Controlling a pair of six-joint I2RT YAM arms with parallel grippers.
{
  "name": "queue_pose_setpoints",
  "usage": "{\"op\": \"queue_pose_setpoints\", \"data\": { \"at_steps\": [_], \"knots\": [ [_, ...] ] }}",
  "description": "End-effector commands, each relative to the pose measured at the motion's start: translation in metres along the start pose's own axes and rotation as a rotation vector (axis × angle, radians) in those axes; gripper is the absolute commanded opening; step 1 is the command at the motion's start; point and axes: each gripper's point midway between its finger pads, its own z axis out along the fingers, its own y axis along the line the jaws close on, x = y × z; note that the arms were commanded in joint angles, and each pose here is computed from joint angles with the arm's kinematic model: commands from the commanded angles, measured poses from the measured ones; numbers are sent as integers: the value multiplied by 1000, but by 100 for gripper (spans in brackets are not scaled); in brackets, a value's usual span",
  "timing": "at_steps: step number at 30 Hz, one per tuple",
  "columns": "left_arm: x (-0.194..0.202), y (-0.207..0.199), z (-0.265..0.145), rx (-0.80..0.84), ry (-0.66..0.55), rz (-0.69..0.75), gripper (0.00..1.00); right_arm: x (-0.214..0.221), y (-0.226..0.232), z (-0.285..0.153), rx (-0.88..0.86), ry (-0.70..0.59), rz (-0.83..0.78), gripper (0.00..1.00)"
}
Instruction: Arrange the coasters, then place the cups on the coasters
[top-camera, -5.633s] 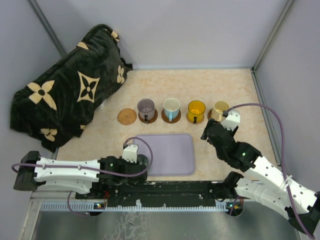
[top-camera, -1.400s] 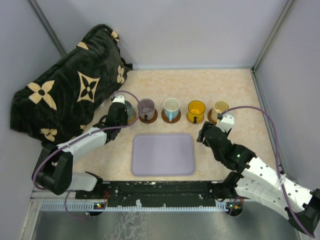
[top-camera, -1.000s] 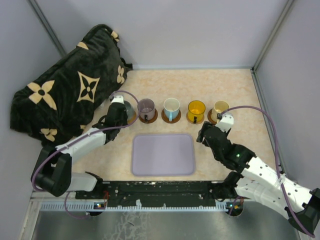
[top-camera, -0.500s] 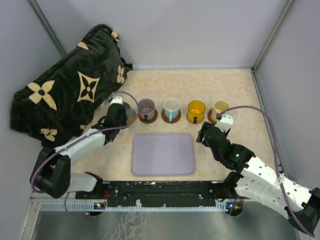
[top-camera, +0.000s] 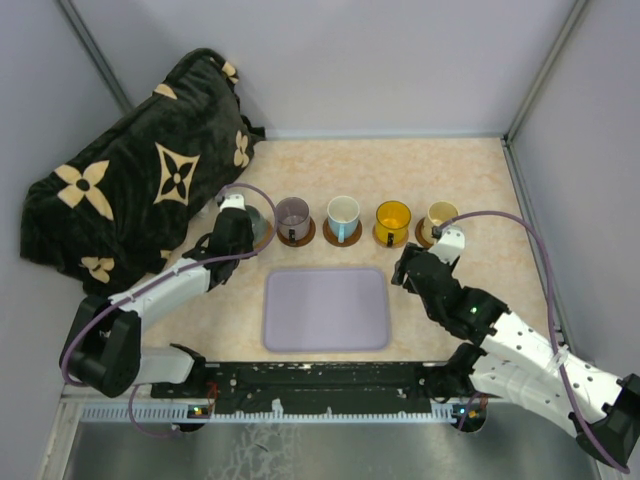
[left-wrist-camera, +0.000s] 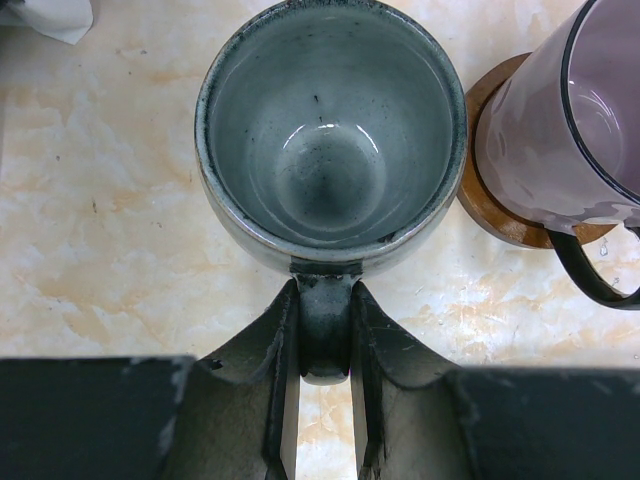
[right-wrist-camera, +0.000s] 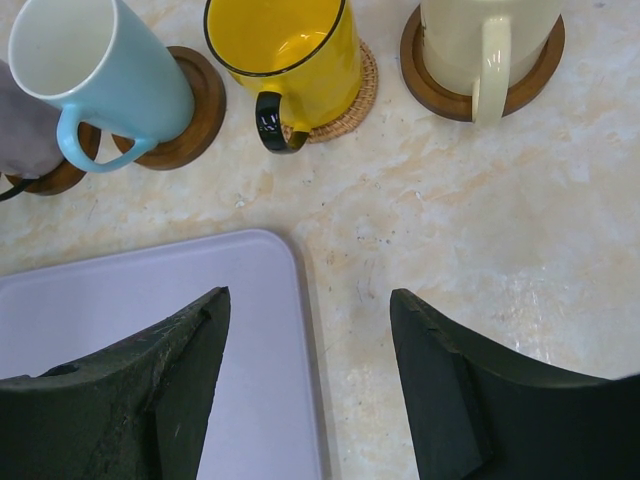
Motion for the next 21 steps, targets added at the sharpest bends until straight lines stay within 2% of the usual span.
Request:
{"op": "queue_pose_setpoints", "data": {
  "at_steps": [1, 21],
  "knots": [
    [-29, -7, 0, 20, -103, -55, 0, -8, 4, 1, -9, -27, 28, 66],
    [-18, -12, 4, 31, -79, -46, 0, -6, 5, 2, -10, -22, 26, 66]
  ]
}}
